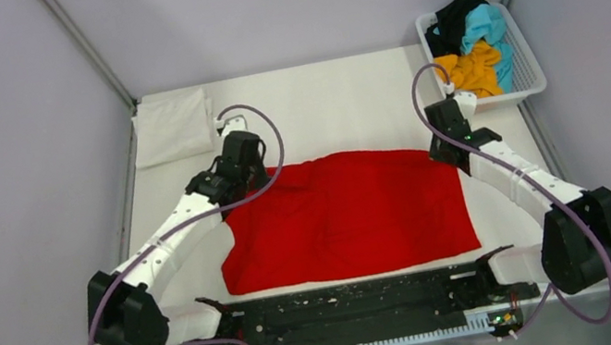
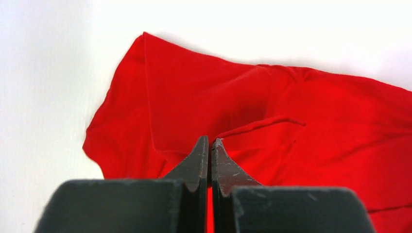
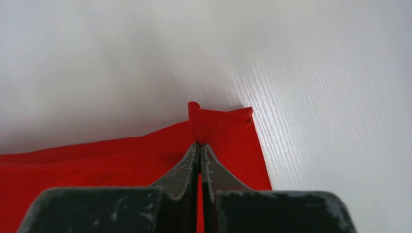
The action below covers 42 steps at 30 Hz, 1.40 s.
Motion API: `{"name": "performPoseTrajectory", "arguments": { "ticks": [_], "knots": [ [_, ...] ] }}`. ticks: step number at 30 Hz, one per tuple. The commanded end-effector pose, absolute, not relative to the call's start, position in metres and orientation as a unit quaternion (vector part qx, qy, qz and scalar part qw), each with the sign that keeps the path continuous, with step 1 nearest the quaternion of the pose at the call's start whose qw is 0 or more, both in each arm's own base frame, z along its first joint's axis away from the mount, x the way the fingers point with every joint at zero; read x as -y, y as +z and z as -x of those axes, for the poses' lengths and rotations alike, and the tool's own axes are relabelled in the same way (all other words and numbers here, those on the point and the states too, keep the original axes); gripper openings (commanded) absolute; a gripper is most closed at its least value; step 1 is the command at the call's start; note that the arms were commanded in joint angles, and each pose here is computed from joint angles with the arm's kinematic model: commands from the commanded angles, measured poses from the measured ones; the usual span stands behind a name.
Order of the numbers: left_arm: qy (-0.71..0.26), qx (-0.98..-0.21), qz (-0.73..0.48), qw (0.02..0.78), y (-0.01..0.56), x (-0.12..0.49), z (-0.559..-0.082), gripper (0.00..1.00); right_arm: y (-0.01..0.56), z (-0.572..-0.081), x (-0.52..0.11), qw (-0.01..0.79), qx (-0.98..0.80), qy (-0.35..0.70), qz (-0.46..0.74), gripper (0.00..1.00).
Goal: Fold and stack the t-shirts
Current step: Fold the other side of the tshirt into a rectangle, then rotate the tshirt 90 degrees
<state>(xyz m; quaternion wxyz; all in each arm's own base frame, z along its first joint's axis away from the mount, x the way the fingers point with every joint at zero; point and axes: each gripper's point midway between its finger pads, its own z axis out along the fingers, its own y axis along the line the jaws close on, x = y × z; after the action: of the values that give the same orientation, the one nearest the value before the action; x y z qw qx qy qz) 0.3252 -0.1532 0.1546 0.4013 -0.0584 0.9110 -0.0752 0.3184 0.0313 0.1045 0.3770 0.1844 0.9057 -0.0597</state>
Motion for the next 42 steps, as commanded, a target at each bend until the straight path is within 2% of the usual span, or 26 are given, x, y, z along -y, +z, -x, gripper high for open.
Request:
{"name": "performPoseTrajectory", "arguments": {
  "ticks": [1,8,20,22,25,26,27,28,29,30,31,34,38,42],
  "knots": [
    [-0.075,-0.907,0.099,0.402,0.157,0.143,-0.306,0.0,0.124,-0.311,-0.024,0.397,-0.897,-0.073,-0.181,0.0],
    [-0.105,-0.907,0.116,0.391,0.151,0.142,-0.267,0.0,0.127,-0.302,-0.016,0.392,-0.897,-0.091,-0.182,0.0],
    [-0.132,-0.933,0.146,0.3,0.103,0.134,-0.187,0.0,0.103,-0.28,-0.006,0.364,-0.905,-0.118,-0.184,0.0],
    [-0.137,-0.94,0.145,0.278,0.091,0.135,-0.171,0.07,0.097,-0.274,-0.005,0.353,-0.908,-0.122,-0.189,0.0],
    [-0.123,-0.949,0.153,0.247,0.076,0.125,-0.147,0.32,0.088,-0.257,0.0,0.325,-0.912,-0.133,-0.21,0.03],
    [-0.131,-0.951,0.148,0.238,0.074,0.125,-0.139,0.39,0.085,-0.25,0.001,0.316,-0.913,-0.135,-0.22,0.06],
    [-0.145,-0.952,0.141,0.23,0.074,0.127,-0.133,0.45,0.084,-0.244,0.002,0.308,-0.914,-0.137,-0.227,0.13],
    [-0.166,-0.952,0.131,0.223,0.076,0.131,-0.126,0.53,0.083,-0.238,0.002,0.304,-0.914,-0.135,-0.234,0.3],
    [-0.18,-0.948,0.127,0.228,0.08,0.133,-0.124,0.67,0.085,-0.234,0.003,0.304,-0.912,-0.132,-0.242,0.5],
    [-0.192,-0.944,0.125,0.236,0.085,0.134,-0.125,0.86,0.087,-0.231,0.002,0.306,-0.911,-0.125,-0.246,0.6],
    [-0.204,-0.94,0.12,0.247,0.093,0.136,-0.127,0.97,0.091,-0.23,0.001,0.313,-0.909,-0.118,-0.249,0.7],
    [-0.234,-0.924,0.099,0.287,0.117,0.148,-0.143,0.99,0.112,-0.238,-0.006,0.355,-0.896,-0.079,-0.255,0.97],
    [-0.238,-0.904,0.098,0.343,0.137,0.167,-0.184,0.99,0.13,-0.261,-0.034,0.407,-0.888,0.013,-0.212,0.99],
    [-0.215,-0.904,0.116,0.35,0.13,0.188,-0.223,0.99,0.125,-0.275,-0.086,0.404,-0.892,0.139,-0.147,0.99]
  ]
}}
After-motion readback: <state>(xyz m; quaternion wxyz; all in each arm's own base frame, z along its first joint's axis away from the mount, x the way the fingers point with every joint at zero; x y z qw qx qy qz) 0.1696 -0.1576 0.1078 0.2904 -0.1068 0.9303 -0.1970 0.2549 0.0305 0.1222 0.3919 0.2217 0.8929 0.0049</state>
